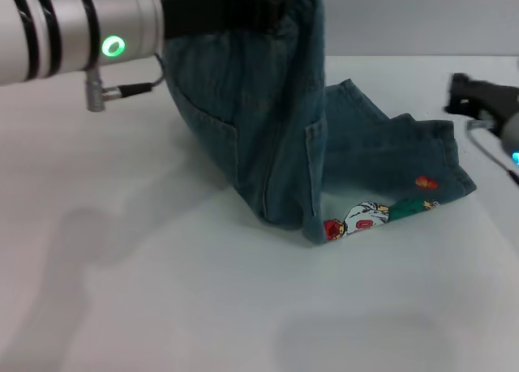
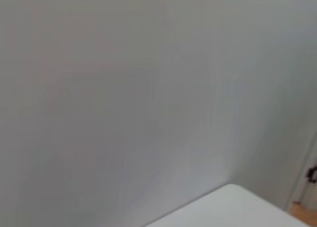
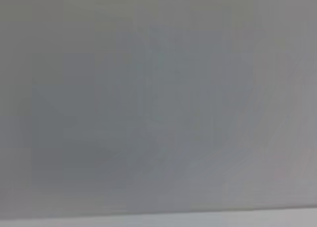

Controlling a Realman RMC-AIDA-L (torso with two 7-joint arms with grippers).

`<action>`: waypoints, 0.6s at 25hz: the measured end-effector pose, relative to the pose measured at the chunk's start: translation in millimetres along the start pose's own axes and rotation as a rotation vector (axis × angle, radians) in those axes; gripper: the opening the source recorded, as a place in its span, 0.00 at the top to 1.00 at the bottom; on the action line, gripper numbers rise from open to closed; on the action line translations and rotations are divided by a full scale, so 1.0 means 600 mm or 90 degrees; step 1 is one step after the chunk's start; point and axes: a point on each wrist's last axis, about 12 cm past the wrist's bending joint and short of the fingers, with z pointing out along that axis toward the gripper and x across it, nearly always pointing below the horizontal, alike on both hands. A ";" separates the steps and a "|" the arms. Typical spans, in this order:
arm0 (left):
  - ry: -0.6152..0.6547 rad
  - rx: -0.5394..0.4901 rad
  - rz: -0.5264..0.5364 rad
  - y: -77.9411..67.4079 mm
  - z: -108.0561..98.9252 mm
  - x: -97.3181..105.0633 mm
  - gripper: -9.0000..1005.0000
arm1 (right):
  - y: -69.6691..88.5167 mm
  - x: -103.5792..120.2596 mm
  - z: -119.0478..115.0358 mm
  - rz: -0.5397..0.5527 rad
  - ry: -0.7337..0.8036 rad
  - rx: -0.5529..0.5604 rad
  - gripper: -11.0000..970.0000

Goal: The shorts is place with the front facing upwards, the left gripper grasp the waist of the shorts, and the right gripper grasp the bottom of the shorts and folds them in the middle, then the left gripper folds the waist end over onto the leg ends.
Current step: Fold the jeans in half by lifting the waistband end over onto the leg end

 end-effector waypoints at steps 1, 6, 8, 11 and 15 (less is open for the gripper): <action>-0.002 0.009 -0.003 -0.002 0.005 0.003 0.86 | -0.010 0.000 -0.005 0.003 -0.004 0.011 0.99; 0.003 0.054 -0.020 -0.013 0.035 0.023 0.85 | -0.063 0.002 -0.043 0.031 -0.024 0.069 0.99; 0.005 0.069 -0.028 -0.017 0.046 0.030 0.85 | -0.083 0.005 -0.060 0.041 -0.031 0.093 0.99; 0.000 0.080 -0.036 -0.022 0.061 0.042 0.85 | -0.100 0.007 -0.075 0.050 -0.036 0.114 0.99; 0.008 0.096 -0.055 -0.028 0.085 0.061 0.85 | -0.105 0.009 -0.081 0.051 -0.036 0.121 0.99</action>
